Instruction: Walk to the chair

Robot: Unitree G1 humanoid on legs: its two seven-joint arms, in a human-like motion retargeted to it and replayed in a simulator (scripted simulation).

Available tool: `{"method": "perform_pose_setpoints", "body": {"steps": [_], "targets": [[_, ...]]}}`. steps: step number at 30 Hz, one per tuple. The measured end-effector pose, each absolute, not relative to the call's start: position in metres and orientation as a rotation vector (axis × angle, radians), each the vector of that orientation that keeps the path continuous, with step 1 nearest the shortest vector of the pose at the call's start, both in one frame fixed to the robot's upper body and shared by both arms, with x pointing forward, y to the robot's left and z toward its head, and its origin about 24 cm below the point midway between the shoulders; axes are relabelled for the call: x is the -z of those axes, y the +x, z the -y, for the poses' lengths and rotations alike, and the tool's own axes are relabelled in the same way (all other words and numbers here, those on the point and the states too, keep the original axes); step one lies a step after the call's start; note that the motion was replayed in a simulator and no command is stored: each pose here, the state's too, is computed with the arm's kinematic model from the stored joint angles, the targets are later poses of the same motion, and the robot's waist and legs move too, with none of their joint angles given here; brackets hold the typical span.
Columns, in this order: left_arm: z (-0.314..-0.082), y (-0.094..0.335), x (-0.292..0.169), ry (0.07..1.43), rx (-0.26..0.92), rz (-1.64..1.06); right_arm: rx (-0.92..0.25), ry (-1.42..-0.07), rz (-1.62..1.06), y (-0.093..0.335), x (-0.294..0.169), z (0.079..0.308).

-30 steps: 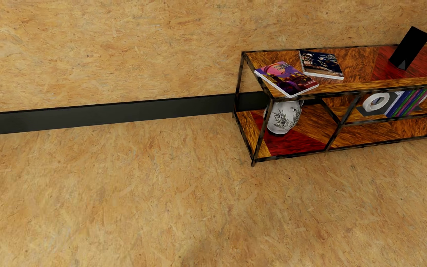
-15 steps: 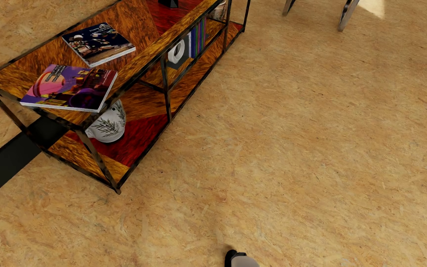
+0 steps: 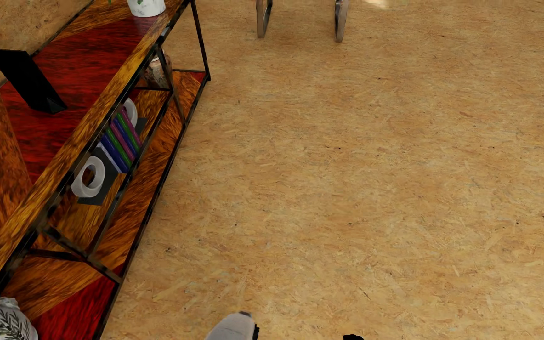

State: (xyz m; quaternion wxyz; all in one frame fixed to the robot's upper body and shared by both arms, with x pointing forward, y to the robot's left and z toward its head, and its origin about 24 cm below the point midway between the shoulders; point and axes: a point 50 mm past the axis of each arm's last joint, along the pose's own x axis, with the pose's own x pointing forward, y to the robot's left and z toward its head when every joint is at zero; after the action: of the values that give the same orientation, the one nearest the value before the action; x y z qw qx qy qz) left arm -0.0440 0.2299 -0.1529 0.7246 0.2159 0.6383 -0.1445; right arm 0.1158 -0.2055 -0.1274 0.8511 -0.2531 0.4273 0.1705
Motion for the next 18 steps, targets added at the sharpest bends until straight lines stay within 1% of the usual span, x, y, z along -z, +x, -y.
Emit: {"method": "perform_pose_setpoints", "body": {"steps": [2,3,5,6,7,9,10,11,12,13,14,15,16,18], "targets": [[-0.228,-0.065,0.151,0.462,0.326,-1.463,-0.299,-0.538,-0.720,0.167,0.099,0.209],[-0.229,-0.072,0.149,0.462,0.327,-1.480,-0.273,-0.537,-0.660,0.182,0.087,0.212],[-0.231,-0.083,0.149,0.467,0.335,-1.522,-0.236,-0.516,-0.627,0.189,0.080,0.214],[-0.233,-0.087,0.150,0.488,0.348,-1.553,-0.233,-0.488,-0.681,0.176,0.092,0.211],[-0.234,-0.078,0.153,0.498,0.345,-1.547,-0.233,-0.480,-0.746,0.160,0.103,0.213],[-0.221,-0.051,0.157,0.452,0.321,-1.445,-0.329,-0.519,-0.873,0.130,0.125,0.204],[-0.216,-0.029,0.158,0.436,0.311,-1.367,-0.377,-0.534,-0.957,0.107,0.137,0.201],[-0.209,0.001,0.156,0.413,0.291,-1.264,-0.380,-0.523,-1.024,0.084,0.143,0.204],[-0.200,0.027,0.152,0.398,0.297,-1.165,-0.364,-0.504,-1.101,0.056,0.148,0.209],[-0.201,0.054,0.144,0.391,0.265,-1.068,-0.435,-0.537,-1.261,0.018,0.163,0.206],[-0.199,0.084,0.132,0.377,0.240,-0.954,-0.501,-0.556,-1.316,-0.009,0.162,0.206],[-0.194,0.105,0.122,0.376,0.249,-0.865,-0.537,-0.560,-1.386,-0.035,0.162,0.206],[-0.197,0.130,0.108,0.385,0.229,-0.772,-0.563,-0.556,-1.440,-0.055,0.161,0.204],[-0.202,0.160,0.088,0.403,0.202,-0.655,-0.622,-0.551,-1.512,-0.086,0.157,0.200]]}}
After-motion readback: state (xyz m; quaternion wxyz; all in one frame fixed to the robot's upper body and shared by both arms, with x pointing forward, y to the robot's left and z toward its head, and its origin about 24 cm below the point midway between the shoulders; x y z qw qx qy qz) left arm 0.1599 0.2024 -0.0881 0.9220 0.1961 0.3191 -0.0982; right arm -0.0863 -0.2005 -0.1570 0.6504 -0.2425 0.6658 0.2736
